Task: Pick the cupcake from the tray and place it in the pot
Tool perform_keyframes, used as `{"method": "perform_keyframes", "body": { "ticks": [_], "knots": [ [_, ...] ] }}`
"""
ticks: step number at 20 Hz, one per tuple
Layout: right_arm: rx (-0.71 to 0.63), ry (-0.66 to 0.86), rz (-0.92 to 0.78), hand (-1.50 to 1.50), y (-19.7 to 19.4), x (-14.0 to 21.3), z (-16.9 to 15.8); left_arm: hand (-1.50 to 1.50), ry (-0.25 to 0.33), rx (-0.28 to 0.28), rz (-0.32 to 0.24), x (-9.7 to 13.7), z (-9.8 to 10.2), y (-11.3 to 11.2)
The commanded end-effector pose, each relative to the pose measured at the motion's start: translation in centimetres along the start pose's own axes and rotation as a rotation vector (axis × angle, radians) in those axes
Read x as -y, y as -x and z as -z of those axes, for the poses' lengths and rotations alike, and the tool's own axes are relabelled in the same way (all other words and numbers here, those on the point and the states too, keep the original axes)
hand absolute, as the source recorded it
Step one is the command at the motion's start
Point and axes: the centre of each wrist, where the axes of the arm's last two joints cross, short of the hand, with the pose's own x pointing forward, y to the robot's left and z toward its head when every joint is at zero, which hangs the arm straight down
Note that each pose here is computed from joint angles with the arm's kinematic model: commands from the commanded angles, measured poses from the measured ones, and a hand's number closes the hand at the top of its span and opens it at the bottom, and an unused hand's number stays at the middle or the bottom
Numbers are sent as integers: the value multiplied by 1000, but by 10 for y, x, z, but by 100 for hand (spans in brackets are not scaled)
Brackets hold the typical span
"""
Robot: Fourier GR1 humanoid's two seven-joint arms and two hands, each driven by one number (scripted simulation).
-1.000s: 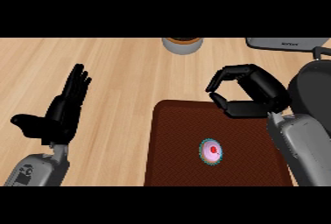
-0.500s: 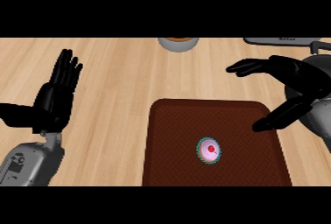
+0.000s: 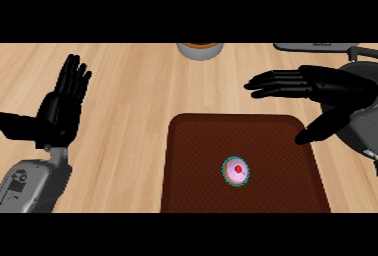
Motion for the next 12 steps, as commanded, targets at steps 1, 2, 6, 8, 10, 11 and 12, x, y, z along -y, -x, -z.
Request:
{"method": "perform_keyframes", "body": {
  "ticks": [1,2,6,8,10,11,12],
  "knots": [
    [103,-197,13,-150,-2,-7,12,0,-15,-5,9,-9,-3,2],
    [86,-226,-3,-150,-7,-10,9,0,-20,-13,6,-6,-15,21],
    [58,-273,-29,-150,-8,-32,34,0,-31,-13,-1,-6,3,-3],
    [38,-294,-41,-150,-14,-48,35,0,-27,-8,7,-19,6,-5],
    [-12,-316,-40,-150,-3,-47,37,0,-23,-23,10,-22,2,-1],
    [-33,-350,-35,-150,1,-60,43,0,-26,-15,7,-16,-4,-11],
    [-28,-340,-18,-150,8,-59,22,0,-25,-5,-18,-8,4,-5]
  ]
}}
